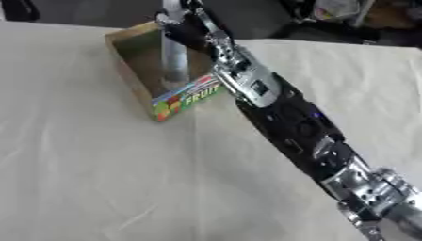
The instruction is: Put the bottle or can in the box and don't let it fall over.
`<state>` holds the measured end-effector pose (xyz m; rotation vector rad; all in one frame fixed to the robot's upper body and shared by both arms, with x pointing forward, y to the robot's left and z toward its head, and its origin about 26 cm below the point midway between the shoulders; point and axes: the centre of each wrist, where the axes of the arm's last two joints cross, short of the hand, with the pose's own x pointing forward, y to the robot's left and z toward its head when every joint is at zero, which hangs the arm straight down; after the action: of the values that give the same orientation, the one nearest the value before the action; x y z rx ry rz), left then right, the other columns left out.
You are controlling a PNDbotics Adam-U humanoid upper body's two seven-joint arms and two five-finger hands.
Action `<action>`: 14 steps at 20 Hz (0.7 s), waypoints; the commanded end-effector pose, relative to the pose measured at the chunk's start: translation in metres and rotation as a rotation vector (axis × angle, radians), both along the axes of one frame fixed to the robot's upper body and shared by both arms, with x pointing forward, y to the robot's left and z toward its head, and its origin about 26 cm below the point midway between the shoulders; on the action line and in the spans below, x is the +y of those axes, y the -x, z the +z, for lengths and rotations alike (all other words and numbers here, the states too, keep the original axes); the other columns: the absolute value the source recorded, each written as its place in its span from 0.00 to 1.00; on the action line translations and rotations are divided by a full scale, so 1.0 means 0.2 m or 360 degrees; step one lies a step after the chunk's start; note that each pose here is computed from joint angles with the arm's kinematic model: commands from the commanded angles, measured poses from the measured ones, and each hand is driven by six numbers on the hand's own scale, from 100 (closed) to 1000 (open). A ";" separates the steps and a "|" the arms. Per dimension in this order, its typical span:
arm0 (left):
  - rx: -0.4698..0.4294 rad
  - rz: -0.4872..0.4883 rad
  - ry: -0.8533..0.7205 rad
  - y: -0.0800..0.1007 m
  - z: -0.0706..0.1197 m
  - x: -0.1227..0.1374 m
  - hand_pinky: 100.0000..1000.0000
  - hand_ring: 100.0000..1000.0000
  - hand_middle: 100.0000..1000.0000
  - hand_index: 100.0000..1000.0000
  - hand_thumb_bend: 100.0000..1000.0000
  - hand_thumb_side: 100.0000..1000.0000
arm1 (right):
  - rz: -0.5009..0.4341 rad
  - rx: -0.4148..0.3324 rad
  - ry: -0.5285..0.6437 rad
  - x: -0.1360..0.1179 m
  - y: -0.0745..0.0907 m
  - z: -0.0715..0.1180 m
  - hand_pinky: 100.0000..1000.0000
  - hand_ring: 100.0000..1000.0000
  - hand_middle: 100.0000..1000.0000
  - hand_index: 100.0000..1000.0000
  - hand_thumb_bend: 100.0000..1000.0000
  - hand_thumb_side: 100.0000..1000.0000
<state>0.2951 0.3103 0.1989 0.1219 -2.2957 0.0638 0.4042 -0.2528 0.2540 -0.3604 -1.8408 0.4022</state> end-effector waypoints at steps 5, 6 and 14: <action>-0.0044 0.0018 -0.0044 0.02 0.05 0.02 1.00 0.61 0.68 0.68 0.42 0.27 | 0.0019 -0.0015 -0.0021 0.00 0.05 0.05 1.00 1.00 1.00 1.00 0.00 0.48; -0.0044 0.0018 -0.0045 0.02 0.05 0.02 1.00 0.61 0.68 0.68 0.42 0.27 | 0.0020 -0.0013 -0.0024 0.00 0.05 0.05 1.00 1.00 1.00 1.00 0.00 0.48; -0.0030 0.0032 -0.0044 0.02 0.04 0.03 1.00 0.61 0.69 0.68 0.43 0.27 | 0.0026 0.0026 -0.0056 0.01 0.10 0.00 1.00 1.00 1.00 1.00 0.00 0.49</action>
<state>0.2938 0.3121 0.1963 0.1304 -2.2859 0.0676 0.3884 -0.2501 0.2403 -0.3126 -1.7965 0.3861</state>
